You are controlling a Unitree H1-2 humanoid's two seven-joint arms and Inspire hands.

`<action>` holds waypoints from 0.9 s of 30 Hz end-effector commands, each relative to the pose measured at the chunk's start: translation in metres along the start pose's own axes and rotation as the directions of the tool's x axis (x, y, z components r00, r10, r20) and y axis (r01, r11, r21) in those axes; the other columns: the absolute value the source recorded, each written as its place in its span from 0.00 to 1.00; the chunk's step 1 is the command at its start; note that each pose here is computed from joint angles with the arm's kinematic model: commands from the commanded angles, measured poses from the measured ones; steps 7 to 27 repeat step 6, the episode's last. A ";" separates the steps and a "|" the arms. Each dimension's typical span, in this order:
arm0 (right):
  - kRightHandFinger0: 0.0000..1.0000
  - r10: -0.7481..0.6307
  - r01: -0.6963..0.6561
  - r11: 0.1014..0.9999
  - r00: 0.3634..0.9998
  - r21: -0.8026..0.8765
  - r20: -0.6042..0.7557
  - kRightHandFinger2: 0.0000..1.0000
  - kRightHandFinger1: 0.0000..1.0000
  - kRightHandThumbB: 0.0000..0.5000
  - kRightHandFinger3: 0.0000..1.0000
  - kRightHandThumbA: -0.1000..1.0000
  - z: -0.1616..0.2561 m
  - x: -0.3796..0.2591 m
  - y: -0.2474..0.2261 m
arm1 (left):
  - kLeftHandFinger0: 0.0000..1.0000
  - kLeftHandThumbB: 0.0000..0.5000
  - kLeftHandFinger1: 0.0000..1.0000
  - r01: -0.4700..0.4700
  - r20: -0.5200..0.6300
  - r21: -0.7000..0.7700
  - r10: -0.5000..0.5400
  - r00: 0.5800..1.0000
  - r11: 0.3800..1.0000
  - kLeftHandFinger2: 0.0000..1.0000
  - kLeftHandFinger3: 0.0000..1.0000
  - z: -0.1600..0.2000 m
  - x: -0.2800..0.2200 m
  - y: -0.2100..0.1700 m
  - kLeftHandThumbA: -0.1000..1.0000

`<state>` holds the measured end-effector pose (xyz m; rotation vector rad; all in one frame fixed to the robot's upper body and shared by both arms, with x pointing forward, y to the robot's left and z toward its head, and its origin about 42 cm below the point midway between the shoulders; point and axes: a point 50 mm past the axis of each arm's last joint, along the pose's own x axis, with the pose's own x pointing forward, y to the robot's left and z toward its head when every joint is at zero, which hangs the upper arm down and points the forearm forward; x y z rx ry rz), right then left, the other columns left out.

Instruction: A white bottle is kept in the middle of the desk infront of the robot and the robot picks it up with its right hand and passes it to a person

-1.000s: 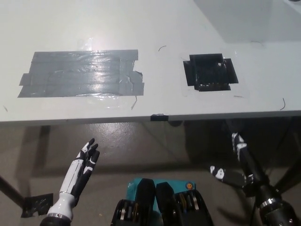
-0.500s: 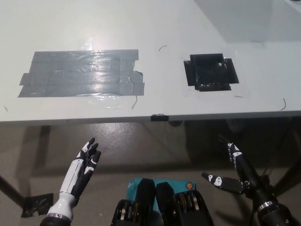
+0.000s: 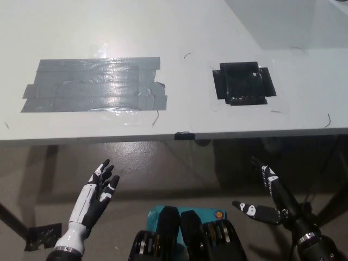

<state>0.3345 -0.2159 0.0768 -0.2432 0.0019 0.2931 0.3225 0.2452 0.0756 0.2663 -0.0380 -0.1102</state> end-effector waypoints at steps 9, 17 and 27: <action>1.00 0.002 -0.002 1.000 0.998 -0.005 0.063 1.00 1.00 0.42 1.00 0.89 0.013 0.004 -0.007 | 1.00 0.03 1.00 -0.013 0.039 0.009 0.013 0.999 1.000 1.00 1.00 0.008 0.004 0.005 0.85; 1.00 0.002 -0.002 1.000 0.998 -0.005 0.063 1.00 1.00 0.42 1.00 0.89 0.013 0.004 -0.007 | 1.00 0.03 1.00 -0.013 0.039 0.009 0.013 0.999 1.000 1.00 1.00 0.008 0.004 0.005 0.85; 1.00 0.002 -0.002 1.000 0.998 -0.005 0.063 1.00 1.00 0.42 1.00 0.89 0.013 0.004 -0.007 | 1.00 0.03 1.00 -0.013 0.039 0.009 0.013 0.999 1.000 1.00 1.00 0.008 0.004 0.005 0.85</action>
